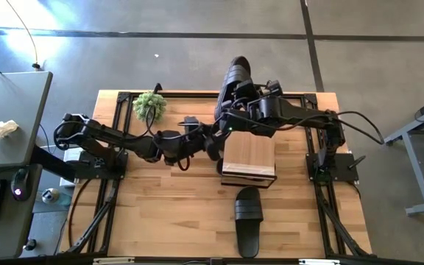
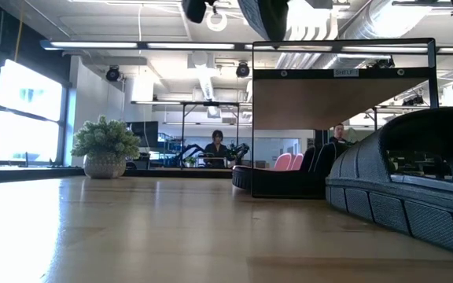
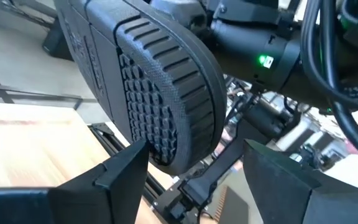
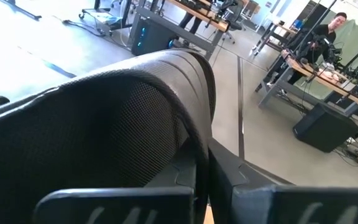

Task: Pick and place slides into the shelf
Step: Put the black slipper on the shelf

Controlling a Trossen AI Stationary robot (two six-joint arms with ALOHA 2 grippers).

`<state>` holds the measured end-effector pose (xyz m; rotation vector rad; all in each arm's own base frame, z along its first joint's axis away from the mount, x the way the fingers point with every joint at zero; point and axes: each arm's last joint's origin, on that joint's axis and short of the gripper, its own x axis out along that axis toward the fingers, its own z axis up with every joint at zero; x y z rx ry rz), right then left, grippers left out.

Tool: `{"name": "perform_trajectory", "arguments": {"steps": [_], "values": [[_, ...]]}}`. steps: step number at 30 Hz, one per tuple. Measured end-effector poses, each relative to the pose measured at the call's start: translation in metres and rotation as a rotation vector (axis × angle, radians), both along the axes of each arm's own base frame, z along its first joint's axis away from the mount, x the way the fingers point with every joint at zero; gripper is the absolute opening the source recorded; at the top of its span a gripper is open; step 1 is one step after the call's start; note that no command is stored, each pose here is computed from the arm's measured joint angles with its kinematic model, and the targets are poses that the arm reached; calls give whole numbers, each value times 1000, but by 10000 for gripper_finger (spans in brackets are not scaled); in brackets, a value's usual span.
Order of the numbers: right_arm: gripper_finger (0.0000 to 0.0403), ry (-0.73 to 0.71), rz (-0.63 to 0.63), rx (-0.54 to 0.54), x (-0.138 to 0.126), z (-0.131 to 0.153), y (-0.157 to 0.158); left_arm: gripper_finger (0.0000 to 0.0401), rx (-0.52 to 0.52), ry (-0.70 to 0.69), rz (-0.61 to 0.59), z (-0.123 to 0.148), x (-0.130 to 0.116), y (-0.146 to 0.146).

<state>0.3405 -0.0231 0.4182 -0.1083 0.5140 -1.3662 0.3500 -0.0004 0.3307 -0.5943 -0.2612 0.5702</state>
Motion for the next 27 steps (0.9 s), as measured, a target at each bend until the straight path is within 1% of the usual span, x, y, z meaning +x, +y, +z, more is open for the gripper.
{"name": "perform_trajectory", "arguments": {"steps": [6, 18, 22, 27], "values": [[0, 11, -3, -12, 2, -2, 0, 226, -6, -18, 45, 1, -1, 1], [0, 10, 9, 0, 3, -2, 3, 189, -41, -31, 219, 1, -4, 8], [0, 12, 11, -11, 2, -2, 5, 181, -44, -34, 226, 1, -4, 15], [0, 19, 15, -6, 2, -3, 5, 168, -75, -21, 228, -3, -4, 19]]}}
